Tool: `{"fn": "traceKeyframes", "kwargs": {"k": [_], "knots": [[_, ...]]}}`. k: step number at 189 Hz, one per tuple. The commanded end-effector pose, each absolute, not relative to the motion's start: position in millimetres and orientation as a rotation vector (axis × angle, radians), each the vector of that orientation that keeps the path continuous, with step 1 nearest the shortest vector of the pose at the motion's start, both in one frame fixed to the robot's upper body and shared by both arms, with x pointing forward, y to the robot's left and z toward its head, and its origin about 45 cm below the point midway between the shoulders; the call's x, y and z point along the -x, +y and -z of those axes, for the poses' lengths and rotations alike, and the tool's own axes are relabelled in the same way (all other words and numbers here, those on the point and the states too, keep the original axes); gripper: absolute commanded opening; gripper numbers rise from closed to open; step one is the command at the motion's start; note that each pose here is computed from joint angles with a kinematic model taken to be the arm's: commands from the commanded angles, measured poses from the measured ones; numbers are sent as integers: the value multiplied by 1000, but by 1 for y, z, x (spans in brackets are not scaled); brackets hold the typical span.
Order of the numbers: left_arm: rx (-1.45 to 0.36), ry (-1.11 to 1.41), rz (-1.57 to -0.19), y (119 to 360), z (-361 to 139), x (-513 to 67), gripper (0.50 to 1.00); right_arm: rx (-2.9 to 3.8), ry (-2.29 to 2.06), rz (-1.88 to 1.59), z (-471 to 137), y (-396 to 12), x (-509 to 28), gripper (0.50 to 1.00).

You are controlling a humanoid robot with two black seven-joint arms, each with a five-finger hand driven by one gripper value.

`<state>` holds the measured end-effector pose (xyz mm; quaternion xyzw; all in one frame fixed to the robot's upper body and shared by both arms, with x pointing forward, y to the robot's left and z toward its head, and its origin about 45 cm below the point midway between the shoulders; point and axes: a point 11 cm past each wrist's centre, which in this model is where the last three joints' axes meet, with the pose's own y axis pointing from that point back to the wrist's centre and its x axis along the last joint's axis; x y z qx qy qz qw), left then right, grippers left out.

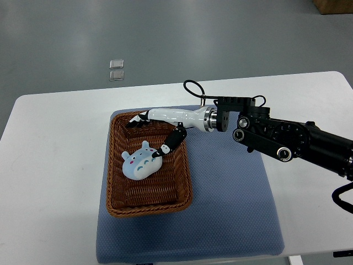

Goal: Place blue toy in brown basket

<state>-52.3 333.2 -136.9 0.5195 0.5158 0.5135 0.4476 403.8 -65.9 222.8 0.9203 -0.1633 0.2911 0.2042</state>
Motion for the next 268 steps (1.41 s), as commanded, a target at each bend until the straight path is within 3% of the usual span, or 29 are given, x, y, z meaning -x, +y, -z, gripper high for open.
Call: {"fn": "traceKeyframes", "kwargs": {"k": [1,33,79,142,268], "knots": [[-1286,1277,-1271,333,137,52,1000,-2614,-551,-704,-236,-81,-415,870],[-1286,1277,-1271,333,137,52,1000,-2706,-816,-319,-249,-128,-435,911],[-1286,1277,-1271,333,137,52,1000,-2737,-1180,243,-235,-201,-450,913],[-1286,1277,-1271,333,137,52,1000,-2649,-1611,1028,-201,-271,-448,913],[-1286,1277,-1271,333,137,52,1000,-2589,-1705,1199,-178,-272,-442,913]]}}
